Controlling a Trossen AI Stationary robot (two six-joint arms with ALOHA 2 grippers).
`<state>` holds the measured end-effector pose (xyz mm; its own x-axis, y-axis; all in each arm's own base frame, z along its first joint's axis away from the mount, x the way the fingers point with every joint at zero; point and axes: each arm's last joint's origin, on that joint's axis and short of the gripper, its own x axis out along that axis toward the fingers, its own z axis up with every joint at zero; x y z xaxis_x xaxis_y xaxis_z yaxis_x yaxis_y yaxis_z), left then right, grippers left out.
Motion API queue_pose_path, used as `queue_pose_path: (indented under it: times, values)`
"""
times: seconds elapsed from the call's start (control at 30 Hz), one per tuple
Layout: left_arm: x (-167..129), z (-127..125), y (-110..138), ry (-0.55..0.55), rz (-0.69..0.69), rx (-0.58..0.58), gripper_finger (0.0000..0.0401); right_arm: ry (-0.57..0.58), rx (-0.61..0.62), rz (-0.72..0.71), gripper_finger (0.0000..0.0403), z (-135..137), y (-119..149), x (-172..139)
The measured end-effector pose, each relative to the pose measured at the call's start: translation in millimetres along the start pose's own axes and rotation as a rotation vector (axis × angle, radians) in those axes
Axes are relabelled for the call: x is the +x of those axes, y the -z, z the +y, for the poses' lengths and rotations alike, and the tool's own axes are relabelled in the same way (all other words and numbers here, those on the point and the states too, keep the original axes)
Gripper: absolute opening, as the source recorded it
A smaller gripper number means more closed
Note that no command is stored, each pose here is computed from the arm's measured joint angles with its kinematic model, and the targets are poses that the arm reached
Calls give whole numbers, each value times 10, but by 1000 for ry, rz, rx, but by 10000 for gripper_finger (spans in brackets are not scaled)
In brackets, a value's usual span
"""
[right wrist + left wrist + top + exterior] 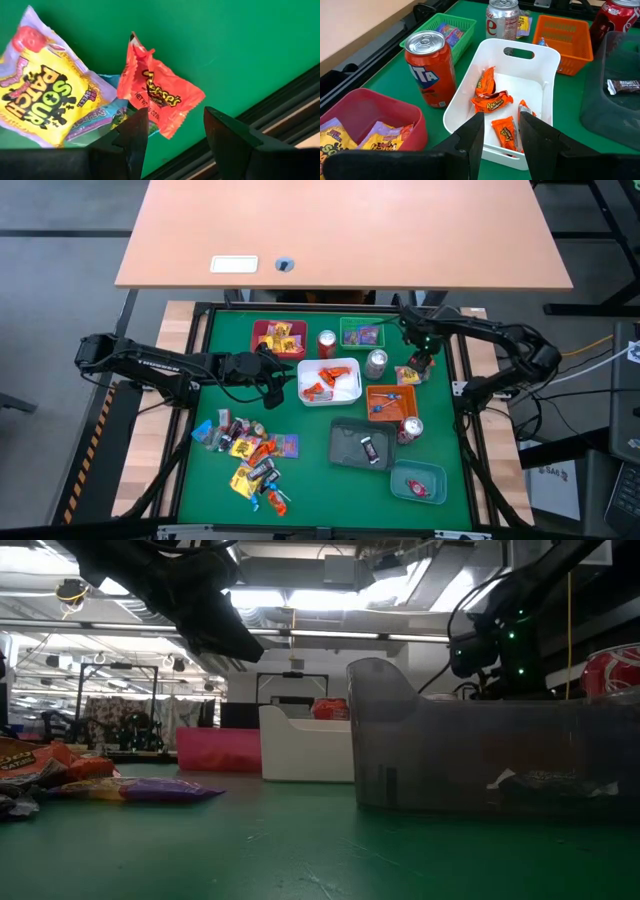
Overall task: Sort candy
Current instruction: Put the orange candy into the white bin
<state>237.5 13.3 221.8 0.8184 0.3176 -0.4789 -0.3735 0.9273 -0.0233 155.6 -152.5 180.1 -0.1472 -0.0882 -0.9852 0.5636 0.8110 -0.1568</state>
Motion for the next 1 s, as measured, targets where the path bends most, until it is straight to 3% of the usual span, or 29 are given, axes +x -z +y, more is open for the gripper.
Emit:
queue_pose_path:
  times: [0.37, 0.6, 1.0]
  values:
    - [0, 0, 0, 0, 0, 0, 114, 10, -29, 5, 189, 7, -148, 170]
    - [0, -1, 0, 1, 0, 0, 114, -88, -63, 47, 189, 50, -214, 323]
    - [0, 0, 0, 0, 0, 0, 114, -87, -97, 50, 188, 52, -239, 359]
